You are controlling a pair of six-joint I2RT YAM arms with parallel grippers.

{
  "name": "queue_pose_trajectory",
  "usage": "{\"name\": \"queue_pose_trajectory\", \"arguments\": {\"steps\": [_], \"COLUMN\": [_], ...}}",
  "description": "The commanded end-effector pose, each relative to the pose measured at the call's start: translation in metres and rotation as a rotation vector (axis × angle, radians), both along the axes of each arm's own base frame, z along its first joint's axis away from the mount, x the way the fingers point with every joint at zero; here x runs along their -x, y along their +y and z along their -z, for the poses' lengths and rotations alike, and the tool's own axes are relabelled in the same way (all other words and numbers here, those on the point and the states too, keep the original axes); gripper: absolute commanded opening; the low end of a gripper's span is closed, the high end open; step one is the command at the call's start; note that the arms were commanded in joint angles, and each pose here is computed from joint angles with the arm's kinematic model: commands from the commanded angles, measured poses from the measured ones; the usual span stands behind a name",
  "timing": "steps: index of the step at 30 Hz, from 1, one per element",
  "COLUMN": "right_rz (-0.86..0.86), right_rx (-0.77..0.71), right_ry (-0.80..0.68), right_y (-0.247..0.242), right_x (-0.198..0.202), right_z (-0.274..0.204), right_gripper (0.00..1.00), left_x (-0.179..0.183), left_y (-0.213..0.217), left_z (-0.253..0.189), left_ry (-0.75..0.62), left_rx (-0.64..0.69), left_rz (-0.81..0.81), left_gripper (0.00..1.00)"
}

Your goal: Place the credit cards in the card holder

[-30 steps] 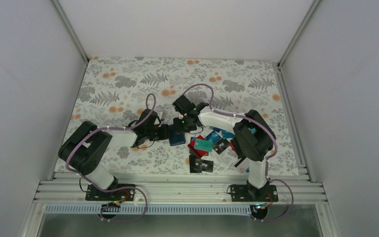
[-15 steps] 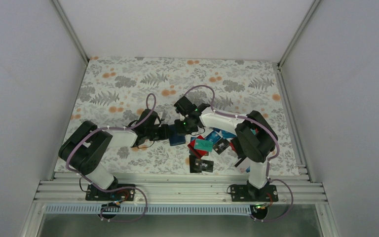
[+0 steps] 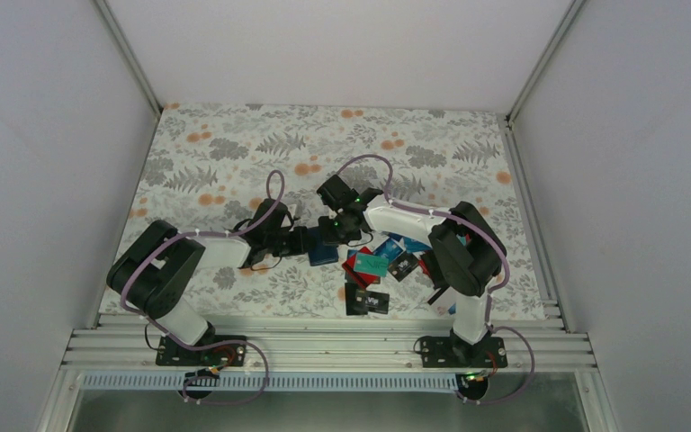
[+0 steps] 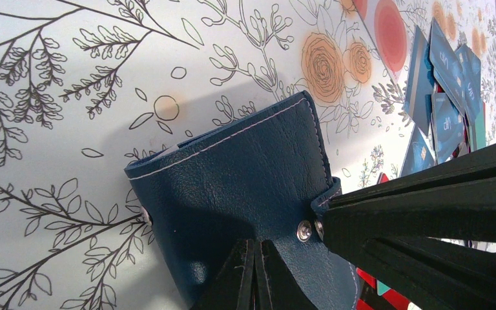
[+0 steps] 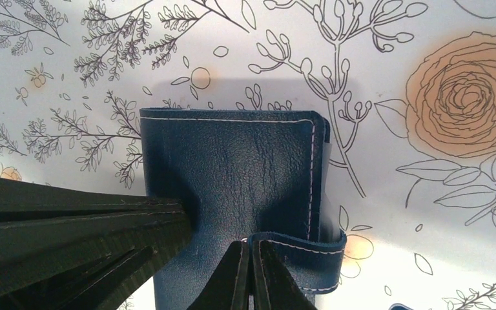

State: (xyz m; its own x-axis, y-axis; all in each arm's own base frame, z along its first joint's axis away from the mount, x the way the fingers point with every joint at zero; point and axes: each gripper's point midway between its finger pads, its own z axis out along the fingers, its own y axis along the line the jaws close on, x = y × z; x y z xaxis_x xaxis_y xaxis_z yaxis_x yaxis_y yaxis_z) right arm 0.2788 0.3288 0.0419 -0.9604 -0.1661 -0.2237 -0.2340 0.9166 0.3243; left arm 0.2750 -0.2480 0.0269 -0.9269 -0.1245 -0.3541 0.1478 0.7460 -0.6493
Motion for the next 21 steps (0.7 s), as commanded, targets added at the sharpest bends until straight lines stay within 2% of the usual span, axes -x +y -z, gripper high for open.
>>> {"name": "queue_pose_trajectory", "arguments": {"steps": [1,21], "right_rz": [0.022,0.02], "right_rx": [-0.009,-0.03], "right_ry": [-0.009,0.029], "right_y": [0.008,0.017], "right_x": [-0.004,0.003], "right_z": [-0.003,0.015], "right_gripper": [0.04,0.04], "left_x": [0.029,0.028], "left_y": [0.015,0.014], "left_z": [0.037,0.037], "left_ry": [0.139,0.141], "left_rx": [-0.09,-0.086], "left_rz": [0.001,0.002], "left_gripper": [0.02,0.02]}}
